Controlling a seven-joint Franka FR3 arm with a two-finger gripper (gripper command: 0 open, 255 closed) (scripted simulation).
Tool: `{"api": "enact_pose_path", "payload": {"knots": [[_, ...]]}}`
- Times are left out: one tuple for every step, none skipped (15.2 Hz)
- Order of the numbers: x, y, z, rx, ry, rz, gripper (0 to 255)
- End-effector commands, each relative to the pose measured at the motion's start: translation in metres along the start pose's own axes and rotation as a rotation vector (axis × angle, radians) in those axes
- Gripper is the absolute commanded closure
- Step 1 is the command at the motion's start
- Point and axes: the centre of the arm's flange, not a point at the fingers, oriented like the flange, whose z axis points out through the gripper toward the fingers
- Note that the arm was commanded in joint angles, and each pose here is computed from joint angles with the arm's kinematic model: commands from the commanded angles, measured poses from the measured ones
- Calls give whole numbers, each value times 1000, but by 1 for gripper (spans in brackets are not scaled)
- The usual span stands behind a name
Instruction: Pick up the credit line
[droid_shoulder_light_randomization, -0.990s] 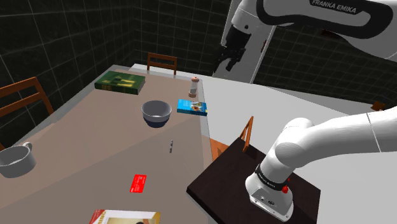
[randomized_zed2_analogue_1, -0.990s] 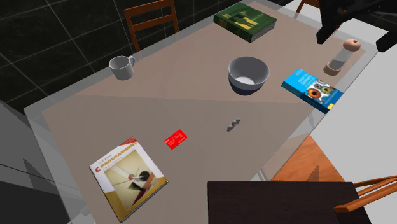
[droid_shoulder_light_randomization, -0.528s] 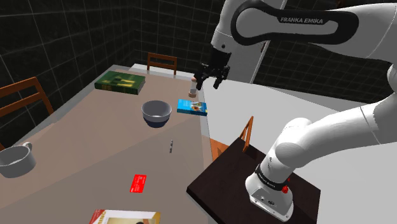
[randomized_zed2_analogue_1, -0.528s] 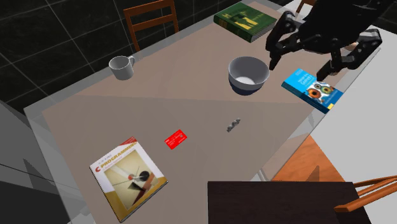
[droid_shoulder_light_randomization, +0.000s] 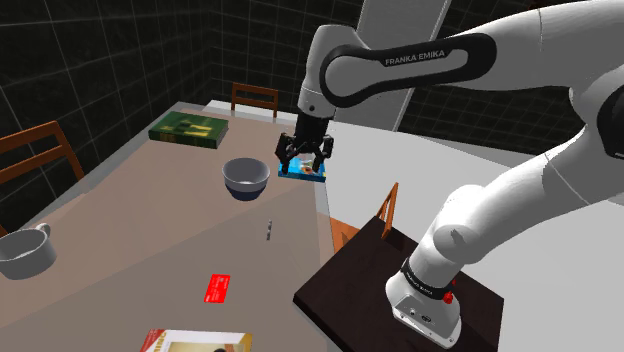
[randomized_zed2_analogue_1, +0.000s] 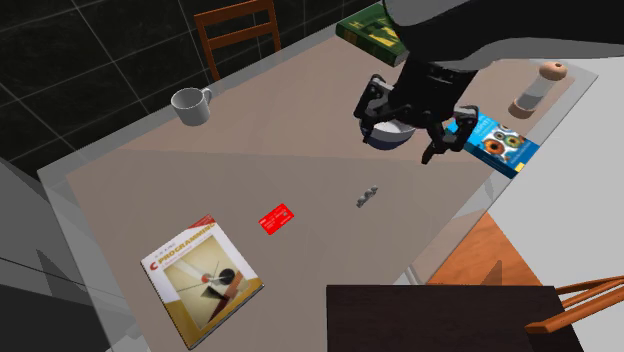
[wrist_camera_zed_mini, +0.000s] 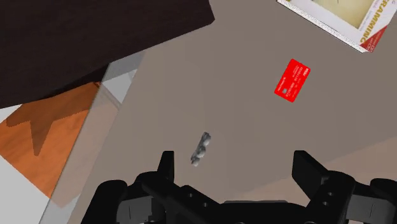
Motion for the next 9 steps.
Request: {"api": "enact_pose_path", "payload": {"knots": [[5,-12,25,5,-34,33,0],[6,-18,36,7,-50,48,0],[8,-24,48,9,-67,63,0],[9,-30,59,11,-84,78,0],[11,-36,71,13,-100,93,0],[12,-43,82,15,-117,108,0],[13,-49,94,17,-134,123,0],[14,-55,106,19,-150,138,0],[15,-61,117,21,-167,153,0]]}}
